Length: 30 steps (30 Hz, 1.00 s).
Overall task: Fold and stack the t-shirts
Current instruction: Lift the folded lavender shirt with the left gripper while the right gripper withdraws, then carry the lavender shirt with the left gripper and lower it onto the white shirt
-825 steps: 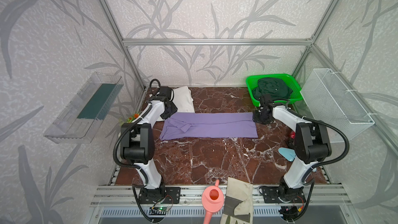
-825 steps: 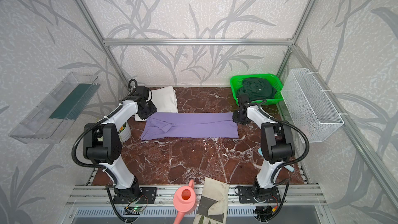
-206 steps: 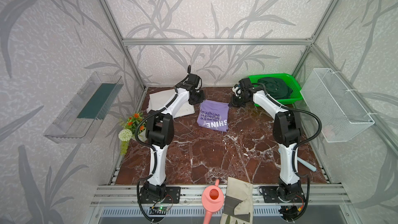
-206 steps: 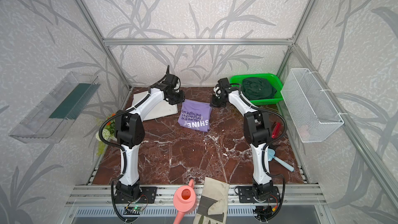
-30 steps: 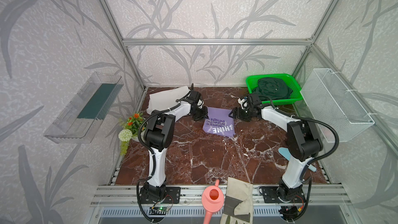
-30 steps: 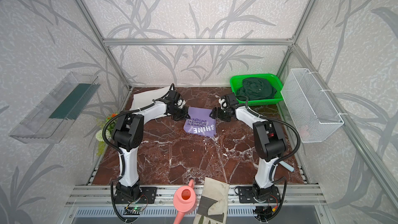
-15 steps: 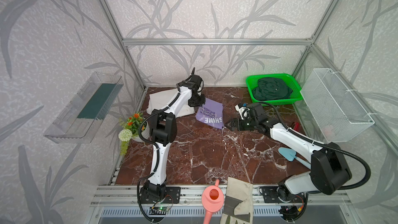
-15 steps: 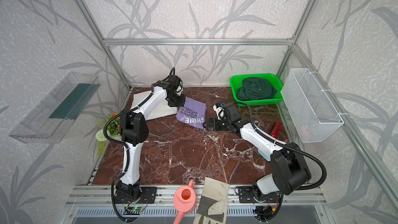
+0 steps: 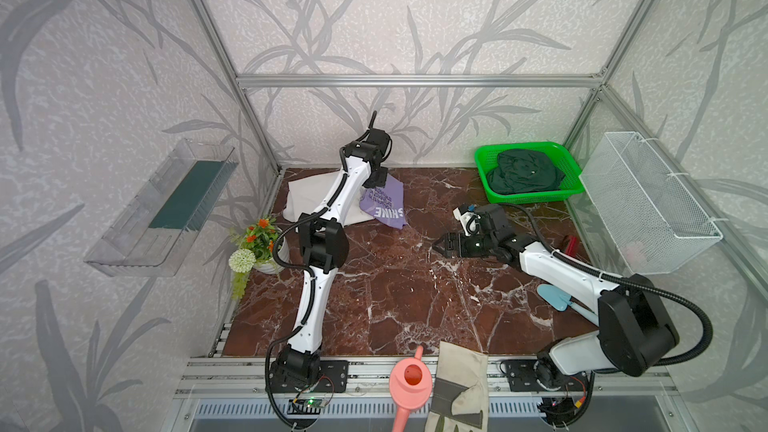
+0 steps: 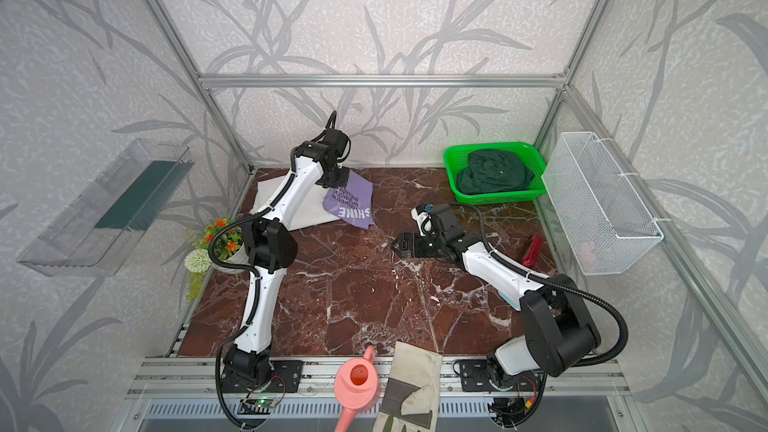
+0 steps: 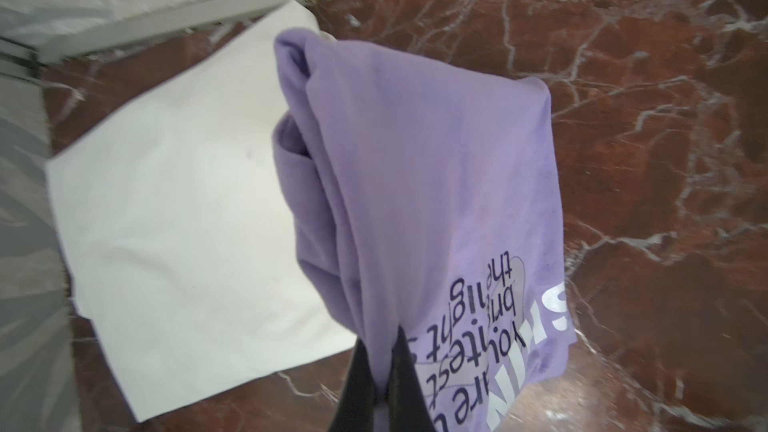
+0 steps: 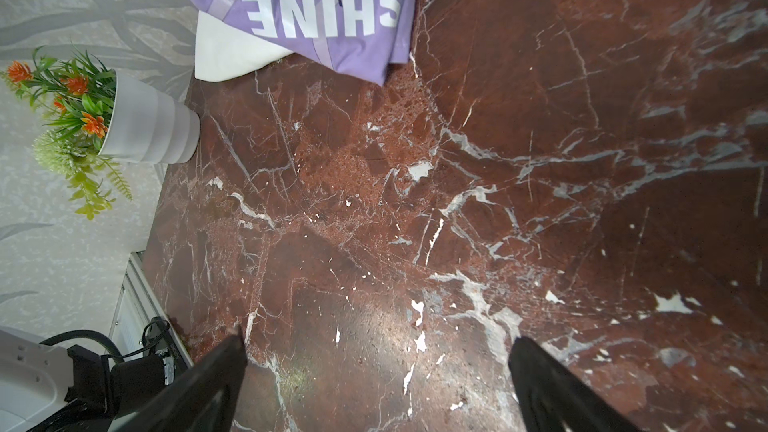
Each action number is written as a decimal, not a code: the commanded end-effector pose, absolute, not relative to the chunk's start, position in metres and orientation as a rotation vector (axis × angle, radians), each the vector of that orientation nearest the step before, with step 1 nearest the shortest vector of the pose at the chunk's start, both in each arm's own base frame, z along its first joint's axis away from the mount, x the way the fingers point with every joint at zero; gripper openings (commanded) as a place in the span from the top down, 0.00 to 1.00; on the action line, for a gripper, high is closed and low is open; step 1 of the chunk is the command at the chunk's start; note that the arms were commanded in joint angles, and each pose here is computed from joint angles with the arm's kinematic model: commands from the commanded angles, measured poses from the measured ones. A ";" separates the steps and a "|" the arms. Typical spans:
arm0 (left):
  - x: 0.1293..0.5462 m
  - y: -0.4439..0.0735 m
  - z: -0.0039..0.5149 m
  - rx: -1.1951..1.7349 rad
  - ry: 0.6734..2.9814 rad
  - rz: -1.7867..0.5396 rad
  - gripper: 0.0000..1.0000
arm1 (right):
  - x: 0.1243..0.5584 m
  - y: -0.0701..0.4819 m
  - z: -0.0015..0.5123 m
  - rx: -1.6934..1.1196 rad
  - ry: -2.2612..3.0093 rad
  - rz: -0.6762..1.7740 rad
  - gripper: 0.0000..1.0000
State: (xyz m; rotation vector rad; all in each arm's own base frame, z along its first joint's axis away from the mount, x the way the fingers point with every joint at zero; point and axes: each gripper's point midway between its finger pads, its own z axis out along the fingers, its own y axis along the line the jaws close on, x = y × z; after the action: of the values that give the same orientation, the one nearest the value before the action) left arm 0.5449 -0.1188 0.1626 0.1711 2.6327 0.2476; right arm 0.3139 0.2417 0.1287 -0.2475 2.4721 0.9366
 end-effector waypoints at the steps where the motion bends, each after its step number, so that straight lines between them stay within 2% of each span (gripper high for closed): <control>1: 0.562 -0.088 0.192 0.202 2.510 0.454 1.00 | 0.317 0.248 0.132 -0.264 2.467 0.965 0.01; 8: 0.572 -0.061 0.213 0.178 2.451 0.535 1.00 | 0.316 0.251 0.123 -0.250 2.492 0.989 0.01; 17: 0.570 -0.033 0.234 0.113 2.431 0.532 1.00 | 0.319 0.256 0.122 -0.245 2.499 1.022 0.01; 30: 0.555 0.026 0.215 -0.050 2.523 0.549 1.00 | 0.321 0.264 0.118 -0.244 2.515 1.053 0.01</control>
State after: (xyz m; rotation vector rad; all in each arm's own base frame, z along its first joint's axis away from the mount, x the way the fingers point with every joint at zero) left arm 0.5653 0.0103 0.1887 0.0182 2.5521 0.5467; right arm 0.3145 0.2550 0.1056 -0.2263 2.5483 1.0217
